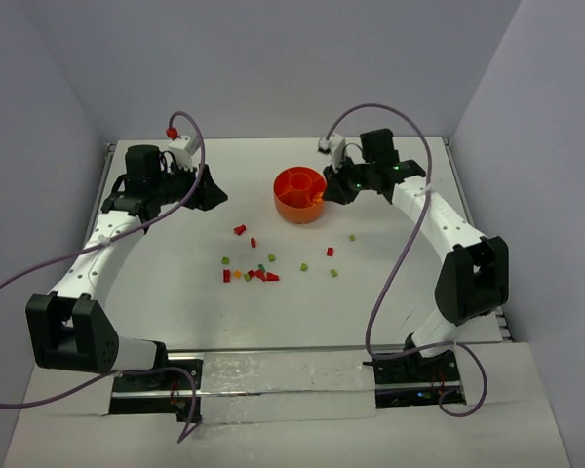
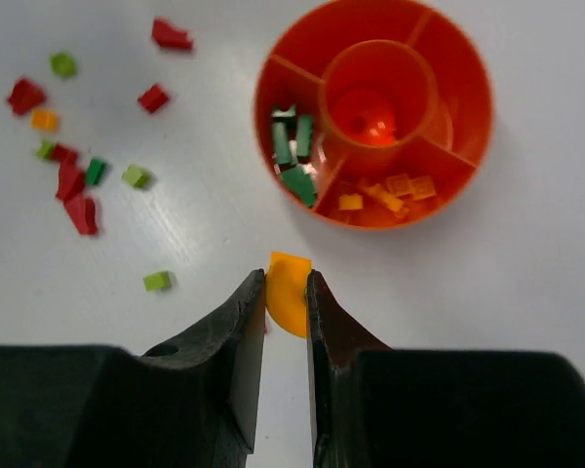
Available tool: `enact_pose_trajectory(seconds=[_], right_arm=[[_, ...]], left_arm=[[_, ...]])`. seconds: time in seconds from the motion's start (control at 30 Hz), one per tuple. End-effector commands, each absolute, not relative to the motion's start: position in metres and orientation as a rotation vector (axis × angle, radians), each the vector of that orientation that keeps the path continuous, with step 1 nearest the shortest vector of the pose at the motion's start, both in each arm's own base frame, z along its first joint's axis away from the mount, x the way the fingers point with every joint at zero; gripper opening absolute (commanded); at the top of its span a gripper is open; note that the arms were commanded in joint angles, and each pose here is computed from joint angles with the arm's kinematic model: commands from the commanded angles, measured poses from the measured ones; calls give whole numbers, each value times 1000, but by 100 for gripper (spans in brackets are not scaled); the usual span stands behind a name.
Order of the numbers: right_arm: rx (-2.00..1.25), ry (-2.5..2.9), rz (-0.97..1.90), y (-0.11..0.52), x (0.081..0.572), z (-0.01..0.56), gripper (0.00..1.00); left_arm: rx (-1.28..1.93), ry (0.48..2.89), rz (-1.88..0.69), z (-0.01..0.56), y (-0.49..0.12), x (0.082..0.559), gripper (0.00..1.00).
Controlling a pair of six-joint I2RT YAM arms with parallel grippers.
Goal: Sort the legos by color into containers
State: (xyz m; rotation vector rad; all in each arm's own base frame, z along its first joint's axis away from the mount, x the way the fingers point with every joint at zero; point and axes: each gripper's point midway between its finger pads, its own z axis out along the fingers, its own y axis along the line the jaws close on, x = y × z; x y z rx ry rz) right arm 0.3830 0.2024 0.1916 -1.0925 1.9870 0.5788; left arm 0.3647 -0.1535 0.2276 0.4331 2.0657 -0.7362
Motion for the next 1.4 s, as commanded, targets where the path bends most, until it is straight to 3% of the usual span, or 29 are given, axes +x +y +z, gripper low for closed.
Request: enact_pose_trajectory(seconds=[0.0, 0.4, 0.87, 1.23, 1.37], right_arm=[[-808, 2021, 726, 208, 410, 214, 13], [-590, 2087, 760, 209, 458, 190, 16], [-477, 2137, 768, 205, 478, 174, 30], [-438, 2163, 770, 205, 482, 168, 62], [-426, 2143, 783, 204, 476, 183, 69]], left_arm=[[403, 2037, -711, 232, -150, 379, 64], [423, 2077, -656, 219, -143, 378, 65], [420, 2085, -635, 218, -140, 377, 66], [447, 2101, -602, 210, -136, 369, 67], [664, 2085, -599, 198, -138, 345, 65]])
